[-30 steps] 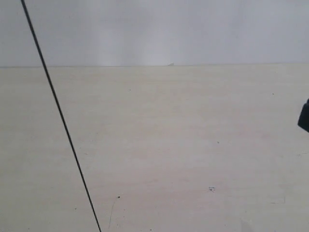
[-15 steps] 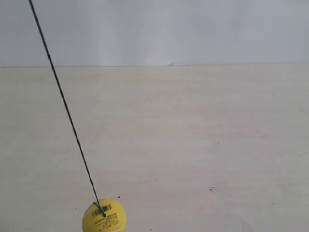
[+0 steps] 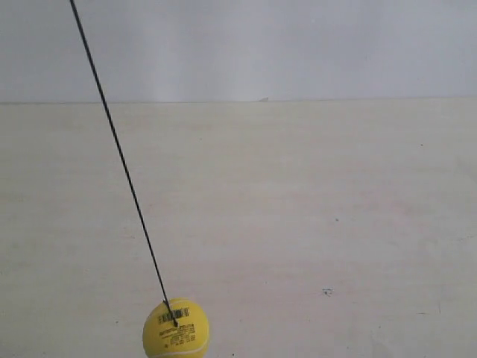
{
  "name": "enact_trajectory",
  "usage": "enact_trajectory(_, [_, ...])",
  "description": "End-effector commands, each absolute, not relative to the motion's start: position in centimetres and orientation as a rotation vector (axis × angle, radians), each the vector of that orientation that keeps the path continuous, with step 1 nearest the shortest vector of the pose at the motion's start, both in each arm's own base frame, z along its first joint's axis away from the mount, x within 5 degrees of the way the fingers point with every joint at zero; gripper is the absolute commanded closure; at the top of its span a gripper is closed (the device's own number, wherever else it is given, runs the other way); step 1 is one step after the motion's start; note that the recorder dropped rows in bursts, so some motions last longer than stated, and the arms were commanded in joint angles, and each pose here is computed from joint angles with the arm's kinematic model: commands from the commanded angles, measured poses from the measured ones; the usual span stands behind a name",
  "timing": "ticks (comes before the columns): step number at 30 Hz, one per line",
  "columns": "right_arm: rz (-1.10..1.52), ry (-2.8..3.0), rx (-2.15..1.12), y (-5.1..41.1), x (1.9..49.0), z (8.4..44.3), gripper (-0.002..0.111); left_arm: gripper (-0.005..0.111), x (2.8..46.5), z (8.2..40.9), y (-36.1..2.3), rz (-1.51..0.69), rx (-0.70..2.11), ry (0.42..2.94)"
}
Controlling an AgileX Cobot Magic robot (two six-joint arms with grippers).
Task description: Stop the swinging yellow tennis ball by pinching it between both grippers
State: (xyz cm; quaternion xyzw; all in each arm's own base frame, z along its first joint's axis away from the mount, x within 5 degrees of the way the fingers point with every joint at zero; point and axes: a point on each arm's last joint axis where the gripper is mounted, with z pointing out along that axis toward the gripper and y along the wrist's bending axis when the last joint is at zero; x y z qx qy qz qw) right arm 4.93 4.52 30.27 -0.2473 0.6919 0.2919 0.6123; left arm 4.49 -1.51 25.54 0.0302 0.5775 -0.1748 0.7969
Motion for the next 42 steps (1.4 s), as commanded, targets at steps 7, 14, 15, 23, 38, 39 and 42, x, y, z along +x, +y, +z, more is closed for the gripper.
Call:
enact_trajectory(7, [0.674, 1.586, -0.569, 4.5, 4.9, 30.4, 0.108, 0.102, 4.5, 25.6, -1.5, -0.394, 0.056, 1.244])
enact_trajectory(14, [0.674, 1.586, -0.569, 4.5, 4.9, 30.4, 0.108, 0.102, 4.5, 25.6, -1.5, -0.394, 0.056, 1.244])
enact_trajectory(15, [0.674, 1.586, -0.569, 4.5, 4.9, 30.4, 0.108, 0.102, 4.5, 25.6, -1.5, -0.394, 0.056, 1.244])
enact_trajectory(23, [0.674, 1.586, -0.569, 4.5, 4.9, 30.4, 0.108, 0.102, 4.5, 25.3, -1.5, -0.395, 0.057, 1.253])
enact_trajectory(38, [0.674, 1.586, -0.569, 4.5, 4.9, 30.4, 0.108, 0.102, 5.4, 22.3, -0.7, -0.653, -0.367, 1.397])
enact_trajectory(39, [0.672, 1.585, -0.571, 4.5, 4.9, 30.4, 0.108, 0.102, 5.5, 21.8, -0.6, -0.63, -0.388, 1.408])
enact_trajectory(42, [0.672, 1.585, -0.571, 4.5, 4.9, 30.4, 0.108, 0.102, 5.6, 21.2, -0.4, -0.574, -0.442, 1.453])
